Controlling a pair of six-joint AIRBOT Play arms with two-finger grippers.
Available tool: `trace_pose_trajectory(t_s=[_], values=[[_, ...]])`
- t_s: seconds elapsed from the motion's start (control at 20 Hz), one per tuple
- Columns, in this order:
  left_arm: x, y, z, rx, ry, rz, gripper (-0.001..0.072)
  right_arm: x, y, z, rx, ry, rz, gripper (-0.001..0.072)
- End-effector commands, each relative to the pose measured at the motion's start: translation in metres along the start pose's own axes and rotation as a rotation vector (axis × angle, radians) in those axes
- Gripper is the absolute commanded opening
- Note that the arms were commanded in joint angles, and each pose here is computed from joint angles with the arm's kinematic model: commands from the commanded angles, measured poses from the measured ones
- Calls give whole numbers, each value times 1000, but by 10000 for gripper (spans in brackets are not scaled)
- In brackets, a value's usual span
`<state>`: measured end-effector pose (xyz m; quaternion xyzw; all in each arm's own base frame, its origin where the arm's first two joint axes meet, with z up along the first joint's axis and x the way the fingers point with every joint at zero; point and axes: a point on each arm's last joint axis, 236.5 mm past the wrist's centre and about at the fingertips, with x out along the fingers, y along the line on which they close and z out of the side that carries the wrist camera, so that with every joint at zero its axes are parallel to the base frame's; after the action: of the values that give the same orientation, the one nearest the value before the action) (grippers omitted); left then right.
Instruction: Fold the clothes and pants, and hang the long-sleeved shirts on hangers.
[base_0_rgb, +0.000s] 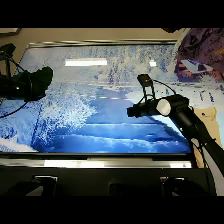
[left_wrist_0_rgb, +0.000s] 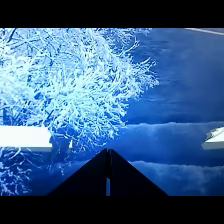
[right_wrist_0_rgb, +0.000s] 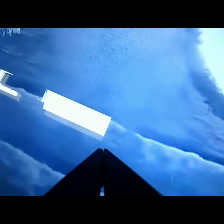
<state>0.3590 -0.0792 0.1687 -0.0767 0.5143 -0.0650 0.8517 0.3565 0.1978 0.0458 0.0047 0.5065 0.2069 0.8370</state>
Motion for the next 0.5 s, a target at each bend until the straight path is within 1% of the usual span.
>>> trace_pose_trajectory(t_s=[0.0, 0.05, 0.1, 0.15, 0.25, 0.35, 0.45], values=[[0, 0, 0, 3, 0, 0, 33, 0, 0, 0, 0, 0, 0, 33], [1, 1, 2, -9, -5, 6, 193, 0, 0, 0, 0, 0, 0, 33], [3, 7, 1, -49, -1, 29, 624, 0, 0, 0, 0, 0, 1, 33], [4, 18, 0, -110, 1, 74, 720, 0, 0, 0, 0, 0, 0, 33], [5, 73, 26, -212, -102, 258, 720, 0, 0, 0, 0, 0, 0, 33], [19, 126, 58, -310, -200, 315, 720, 0, 0, 0, 0, -1, 1, 33], [52, 195, 77, -405, -237, 375, 720, 0, 0, 1, 0, -2, 1, 33]])
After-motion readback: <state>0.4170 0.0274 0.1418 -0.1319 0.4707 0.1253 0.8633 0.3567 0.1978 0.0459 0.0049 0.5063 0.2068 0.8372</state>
